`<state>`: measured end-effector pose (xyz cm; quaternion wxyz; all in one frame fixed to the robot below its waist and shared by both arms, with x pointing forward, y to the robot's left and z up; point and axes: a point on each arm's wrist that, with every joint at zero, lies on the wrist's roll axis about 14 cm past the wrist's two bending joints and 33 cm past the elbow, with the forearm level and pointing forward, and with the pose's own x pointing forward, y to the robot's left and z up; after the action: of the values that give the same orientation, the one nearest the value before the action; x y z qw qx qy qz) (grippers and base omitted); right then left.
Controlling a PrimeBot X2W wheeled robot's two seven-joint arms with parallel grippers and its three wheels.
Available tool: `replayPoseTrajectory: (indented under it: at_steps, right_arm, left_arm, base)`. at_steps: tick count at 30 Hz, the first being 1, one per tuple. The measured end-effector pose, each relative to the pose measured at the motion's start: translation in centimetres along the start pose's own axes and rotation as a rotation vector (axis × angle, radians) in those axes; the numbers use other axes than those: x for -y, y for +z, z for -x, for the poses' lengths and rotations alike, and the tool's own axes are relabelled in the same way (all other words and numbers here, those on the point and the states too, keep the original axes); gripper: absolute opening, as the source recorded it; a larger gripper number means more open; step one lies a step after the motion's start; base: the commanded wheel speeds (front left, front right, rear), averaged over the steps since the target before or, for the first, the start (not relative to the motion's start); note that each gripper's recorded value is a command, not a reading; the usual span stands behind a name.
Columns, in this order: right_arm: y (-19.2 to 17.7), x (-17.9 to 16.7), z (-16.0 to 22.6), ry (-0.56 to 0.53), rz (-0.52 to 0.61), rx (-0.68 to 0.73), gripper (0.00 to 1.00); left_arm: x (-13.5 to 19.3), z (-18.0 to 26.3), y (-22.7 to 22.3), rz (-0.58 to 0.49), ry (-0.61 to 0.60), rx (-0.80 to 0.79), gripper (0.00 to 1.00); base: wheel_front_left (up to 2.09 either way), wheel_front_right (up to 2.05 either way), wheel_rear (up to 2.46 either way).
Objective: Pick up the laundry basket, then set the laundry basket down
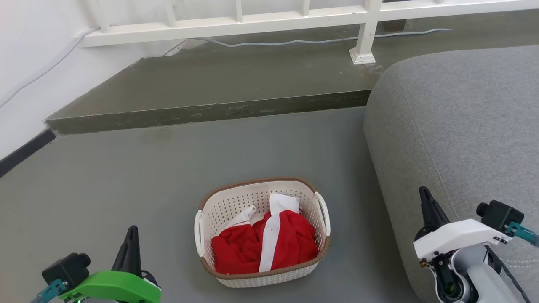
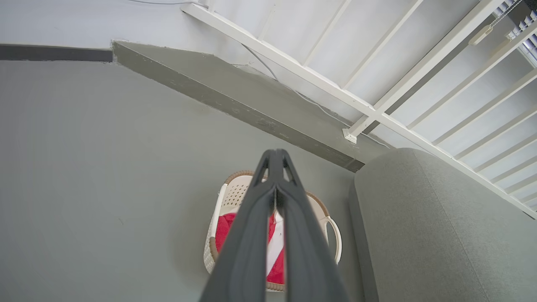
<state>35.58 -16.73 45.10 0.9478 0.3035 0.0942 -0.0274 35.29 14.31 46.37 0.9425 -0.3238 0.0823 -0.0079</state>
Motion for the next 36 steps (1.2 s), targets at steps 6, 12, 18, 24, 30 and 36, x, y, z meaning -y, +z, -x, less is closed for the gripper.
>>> replayPoseTrajectory:
  at_steps: [6,12,18,24,30,36]
  right_arm:
    - [0.2,0.3,-0.1,-0.007,-0.073,-0.004,0.0]
    - [0.3,0.5,-0.2,-0.016,-0.161,-0.012,0.0]
    - [0.6,0.8,-0.3,-0.023,-0.247,-0.012,0.0]
    - [0.8,0.9,-0.4,-0.021,-0.335,-0.013,0.0]
    - [1.1,1.1,-0.6,-0.02,-0.424,-0.01,0.0]
    - [1.5,1.3,-0.7,-0.013,-0.51,-0.002,0.0]
  left_arm:
    - [-0.5,0.0,0.1,0.066,0.016,-0.007,0.0]
    - [-1.0,-0.1,0.2,0.145,0.029,-0.015,0.0]
    - [-1.3,-0.3,0.5,0.223,0.033,-0.015,0.0]
    - [-1.6,-0.3,0.5,0.307,0.038,-0.023,0.0]
    - [-1.8,-0.6,1.1,0.392,0.039,-0.013,0.0]
    - [-2.0,-0.8,1.3,0.474,0.038,-0.011,0.0]
  base:
    - [0.0,0.0,0.0]
    - [0.0,0.0,0.0]
    - [0.0,0.0,0.0]
    - [0.0,0.0,0.0]
    - [0.0,0.0,0.0]
    - [0.0,0.0,0.0]
